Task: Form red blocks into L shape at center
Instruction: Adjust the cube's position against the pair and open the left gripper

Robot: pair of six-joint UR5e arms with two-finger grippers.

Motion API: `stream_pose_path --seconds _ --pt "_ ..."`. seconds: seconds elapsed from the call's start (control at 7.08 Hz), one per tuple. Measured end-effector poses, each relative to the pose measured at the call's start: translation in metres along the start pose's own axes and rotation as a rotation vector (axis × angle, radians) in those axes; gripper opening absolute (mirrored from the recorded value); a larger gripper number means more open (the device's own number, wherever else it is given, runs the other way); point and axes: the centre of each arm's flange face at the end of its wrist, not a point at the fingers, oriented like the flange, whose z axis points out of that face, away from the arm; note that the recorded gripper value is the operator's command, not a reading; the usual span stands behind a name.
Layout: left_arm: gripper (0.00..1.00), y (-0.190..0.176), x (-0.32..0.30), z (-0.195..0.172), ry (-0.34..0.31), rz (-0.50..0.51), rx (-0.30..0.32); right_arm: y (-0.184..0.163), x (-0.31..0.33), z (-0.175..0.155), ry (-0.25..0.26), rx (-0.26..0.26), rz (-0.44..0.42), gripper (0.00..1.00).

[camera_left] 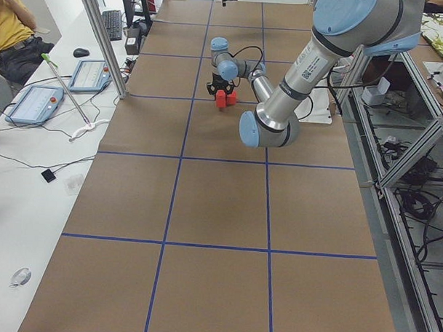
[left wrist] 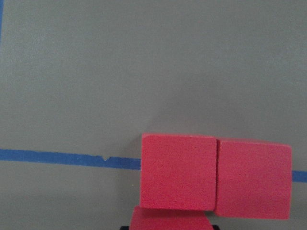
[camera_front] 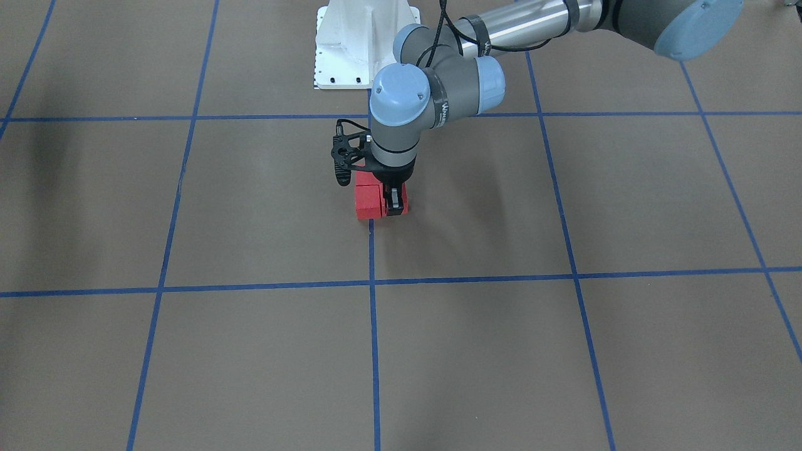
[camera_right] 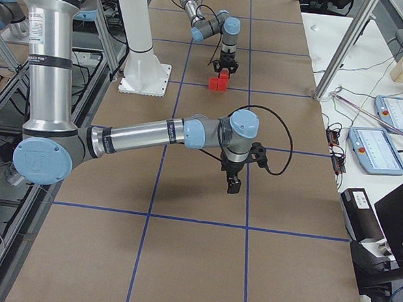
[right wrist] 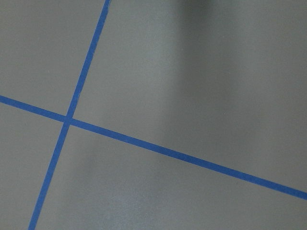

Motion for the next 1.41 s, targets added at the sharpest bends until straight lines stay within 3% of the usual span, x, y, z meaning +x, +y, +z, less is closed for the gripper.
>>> stream_pose_path --seconds 0.42,0.56,0.99,1.41 --pt "0.55 -0.0008 -0.0009 0.0028 0.0 -0.001 0.001 -0.0007 -0.0005 -0.0006 0.0 0.001 0.0 0.99" --pt "0.63 -0.0006 -0.0009 0.0032 0.001 -0.001 0.0 -0.0006 -0.0004 -0.0005 0.0 0.001 0.0 0.99" --pt "0.99 -0.0004 -0.0004 0.0041 0.001 0.0 0.001 -0.0008 -0.0004 -0.0005 0.0 0.001 -0.001 0.99" --pt "1.0 0.0003 0.0002 0.0039 0.001 0.002 0.002 -0.0014 -0.0006 -0.0008 0.0 0.002 -0.001 0.99"
